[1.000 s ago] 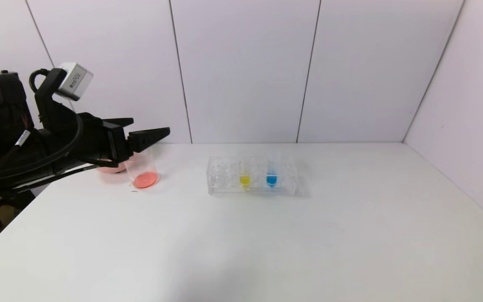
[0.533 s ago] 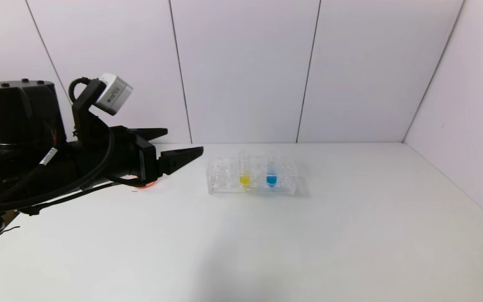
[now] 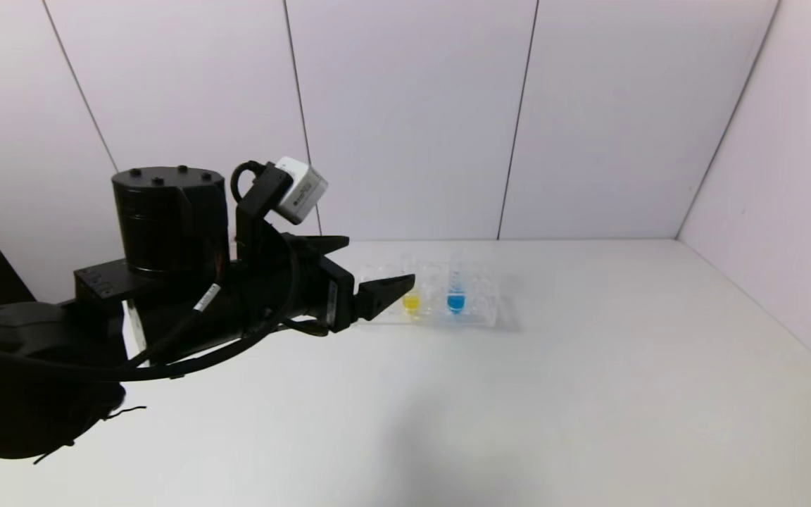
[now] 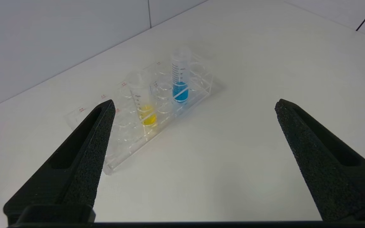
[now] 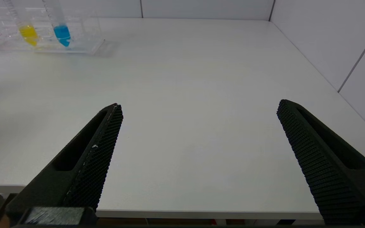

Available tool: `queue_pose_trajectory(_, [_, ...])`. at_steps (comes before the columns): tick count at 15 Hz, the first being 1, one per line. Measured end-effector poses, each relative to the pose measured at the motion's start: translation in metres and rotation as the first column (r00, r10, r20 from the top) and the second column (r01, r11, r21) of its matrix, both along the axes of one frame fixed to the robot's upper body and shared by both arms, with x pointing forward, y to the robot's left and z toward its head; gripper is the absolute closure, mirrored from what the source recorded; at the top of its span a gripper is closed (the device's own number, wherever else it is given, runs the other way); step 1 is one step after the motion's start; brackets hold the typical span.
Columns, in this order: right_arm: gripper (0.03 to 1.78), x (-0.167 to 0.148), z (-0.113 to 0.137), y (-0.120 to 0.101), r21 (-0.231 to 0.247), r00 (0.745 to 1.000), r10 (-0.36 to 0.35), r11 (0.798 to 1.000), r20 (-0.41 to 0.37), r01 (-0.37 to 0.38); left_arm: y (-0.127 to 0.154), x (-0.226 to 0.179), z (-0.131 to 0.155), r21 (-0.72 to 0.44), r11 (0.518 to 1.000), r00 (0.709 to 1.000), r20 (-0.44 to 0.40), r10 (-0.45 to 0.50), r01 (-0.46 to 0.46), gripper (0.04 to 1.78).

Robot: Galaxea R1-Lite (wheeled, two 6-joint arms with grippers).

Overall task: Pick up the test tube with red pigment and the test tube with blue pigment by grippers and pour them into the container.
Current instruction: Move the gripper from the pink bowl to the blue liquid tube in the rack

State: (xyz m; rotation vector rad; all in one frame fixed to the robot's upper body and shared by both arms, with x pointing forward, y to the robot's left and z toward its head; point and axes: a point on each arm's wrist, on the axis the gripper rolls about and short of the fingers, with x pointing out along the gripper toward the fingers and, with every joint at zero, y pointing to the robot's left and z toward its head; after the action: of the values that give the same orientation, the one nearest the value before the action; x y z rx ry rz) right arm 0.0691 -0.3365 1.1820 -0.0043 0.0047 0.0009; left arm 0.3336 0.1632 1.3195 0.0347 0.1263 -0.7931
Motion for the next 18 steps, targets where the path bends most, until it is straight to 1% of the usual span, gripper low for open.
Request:
queue_pose_trajectory(3, [0.04, 0.000, 0.000, 0.000, 0.000, 1.000, 0.000, 1.000, 0.000, 0.000, -0.028, 0.009, -0.012, -0.006, 1.000, 0.999, 0.019, 0.028, -0.028, 0.06])
queue_pose_trajectory(9, [0.04, 0.000, 0.000, 0.000, 0.000, 1.000, 0.001, 1.000, 0.000, -0.001, -0.081, 0.022, -0.035, 0.008, 0.993, 0.993, -0.020, 0.116, -0.116, 0.06])
queue_pose_trajectory(13, [0.04, 0.000, 0.000, 0.000, 0.000, 1.000, 0.000, 1.000, 0.000, 0.000, -0.109, 0.033, -0.051, 0.005, 0.985, 0.984, -0.044, 0.175, -0.175, 0.06])
queue_pose_trajectory(15, [0.04, 0.000, 0.000, 0.000, 0.000, 1.000, 0.000, 1.000, 0.000, 0.000, -0.121, 0.040, -0.059, 0.005, 0.976, 0.975, -0.044, 0.218, -0.218, 0.06])
queue_pose_trajectory(18, [0.04, 0.000, 0.000, 0.000, 0.000, 1.000, 0.000, 1.000, 0.000, 0.000, -0.134, 0.052, -0.070, 0.014, 0.950, 0.949, -0.030, 0.313, -0.313, 0.06])
